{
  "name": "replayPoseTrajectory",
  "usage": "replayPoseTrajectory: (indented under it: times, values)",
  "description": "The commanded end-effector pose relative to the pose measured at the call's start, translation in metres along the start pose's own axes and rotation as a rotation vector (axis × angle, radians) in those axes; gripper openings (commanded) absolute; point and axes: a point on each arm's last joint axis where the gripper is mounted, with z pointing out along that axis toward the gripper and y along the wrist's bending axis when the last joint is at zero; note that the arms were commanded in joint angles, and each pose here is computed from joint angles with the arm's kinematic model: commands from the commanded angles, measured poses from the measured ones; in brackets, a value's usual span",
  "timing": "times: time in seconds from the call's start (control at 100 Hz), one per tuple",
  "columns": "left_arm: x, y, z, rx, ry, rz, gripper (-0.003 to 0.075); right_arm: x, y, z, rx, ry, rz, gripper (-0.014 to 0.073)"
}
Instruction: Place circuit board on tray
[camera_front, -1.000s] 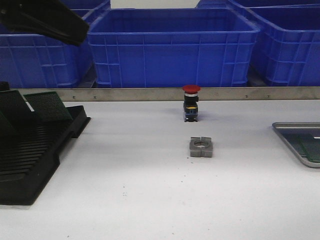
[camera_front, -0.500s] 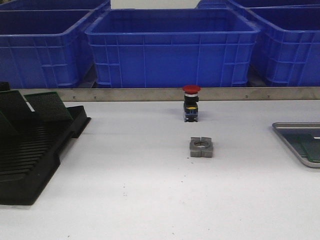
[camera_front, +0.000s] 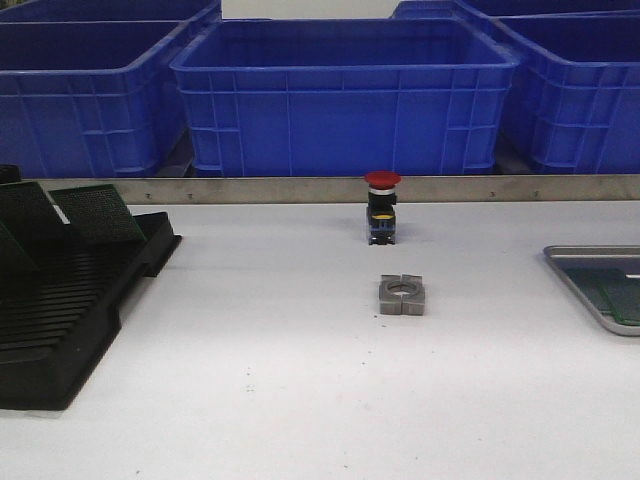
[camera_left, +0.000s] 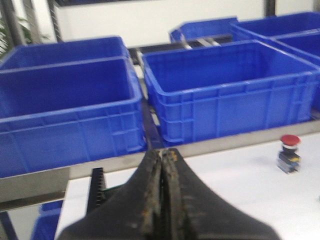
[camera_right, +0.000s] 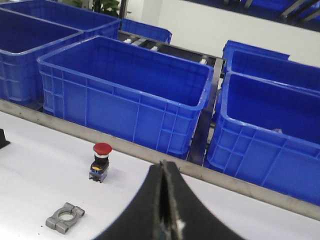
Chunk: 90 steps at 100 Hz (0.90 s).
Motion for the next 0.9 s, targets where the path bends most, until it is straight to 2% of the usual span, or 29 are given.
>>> replayPoseTrajectory:
  times: [0.0,0.14,0.89]
  values:
    - [-0.002,0.005,-0.012,-0.071,-0.077,-0.026,-0.0017,-0.007,-0.001,-0.009,0.033,-0.078,0.003,-0.0059]
    - [0.005,0.004,-0.022,-0.088,-0.119,-0.022,-0.0017,-0.005,0.002,-0.016,0.014,-0.099,-0.004,-0.0059]
    - [0.012,0.004,-0.021,-0.087,-0.103,-0.024,-0.0017,-0.005,0.002,-0.016,0.014,-0.099,-0.004,-0.0059]
